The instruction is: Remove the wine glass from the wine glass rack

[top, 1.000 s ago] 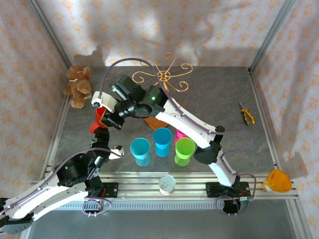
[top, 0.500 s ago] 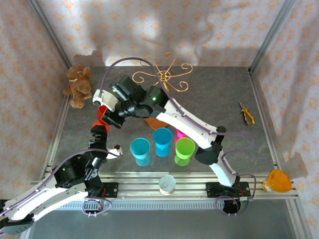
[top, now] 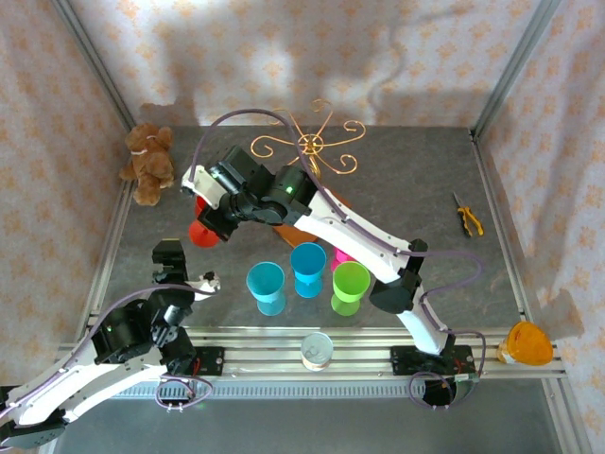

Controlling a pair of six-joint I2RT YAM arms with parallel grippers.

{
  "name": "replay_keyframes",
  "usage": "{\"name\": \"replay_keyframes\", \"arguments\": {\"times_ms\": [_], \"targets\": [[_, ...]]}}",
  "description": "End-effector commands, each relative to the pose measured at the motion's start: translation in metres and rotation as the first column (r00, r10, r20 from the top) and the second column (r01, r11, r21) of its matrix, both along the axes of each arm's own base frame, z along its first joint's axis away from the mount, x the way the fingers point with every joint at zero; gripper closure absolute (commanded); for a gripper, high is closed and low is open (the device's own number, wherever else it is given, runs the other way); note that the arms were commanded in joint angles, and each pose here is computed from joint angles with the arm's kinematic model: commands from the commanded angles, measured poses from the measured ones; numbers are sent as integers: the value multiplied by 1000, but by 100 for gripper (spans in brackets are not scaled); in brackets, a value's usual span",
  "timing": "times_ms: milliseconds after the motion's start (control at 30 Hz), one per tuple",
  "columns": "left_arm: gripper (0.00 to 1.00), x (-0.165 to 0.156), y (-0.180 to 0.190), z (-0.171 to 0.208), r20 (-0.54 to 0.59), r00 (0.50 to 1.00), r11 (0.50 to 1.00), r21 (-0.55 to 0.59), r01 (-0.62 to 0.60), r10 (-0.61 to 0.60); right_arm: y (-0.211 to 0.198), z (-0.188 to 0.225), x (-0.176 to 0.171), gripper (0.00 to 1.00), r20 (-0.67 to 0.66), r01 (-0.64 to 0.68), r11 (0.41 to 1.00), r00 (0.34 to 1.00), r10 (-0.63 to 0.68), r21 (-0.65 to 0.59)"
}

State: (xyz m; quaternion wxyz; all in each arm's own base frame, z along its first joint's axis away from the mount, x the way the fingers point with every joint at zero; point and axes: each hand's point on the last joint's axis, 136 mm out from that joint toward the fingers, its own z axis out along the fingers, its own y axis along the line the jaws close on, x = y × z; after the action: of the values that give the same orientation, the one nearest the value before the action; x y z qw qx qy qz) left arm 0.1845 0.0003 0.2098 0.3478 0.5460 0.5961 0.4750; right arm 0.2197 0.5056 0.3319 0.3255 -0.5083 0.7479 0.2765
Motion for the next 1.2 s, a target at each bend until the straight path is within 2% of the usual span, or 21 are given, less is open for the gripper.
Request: {"name": "replay_keyframes", "arguments": {"times_ms": [0, 600, 833, 1167], "targets": [[1, -6, 19, 9, 47, 996, 997, -17, -79, 80, -6, 18, 4, 100, 21, 63, 997, 998, -64, 39], [1, -13, 47, 20, 189, 953, 970, -87, -226, 239, -6, -11, 15, 100, -46, 190, 982, 981, -190, -6], [1, -18, 56, 36, 244, 928, 954, -175, -243, 281, -4, -32, 16, 100, -48, 214, 975, 975, -217, -54], [1, -23, 63, 47, 269, 915, 942, -234, -241, 301, 0, -61, 18, 100, -51, 253, 960, 964, -261, -122]]}}
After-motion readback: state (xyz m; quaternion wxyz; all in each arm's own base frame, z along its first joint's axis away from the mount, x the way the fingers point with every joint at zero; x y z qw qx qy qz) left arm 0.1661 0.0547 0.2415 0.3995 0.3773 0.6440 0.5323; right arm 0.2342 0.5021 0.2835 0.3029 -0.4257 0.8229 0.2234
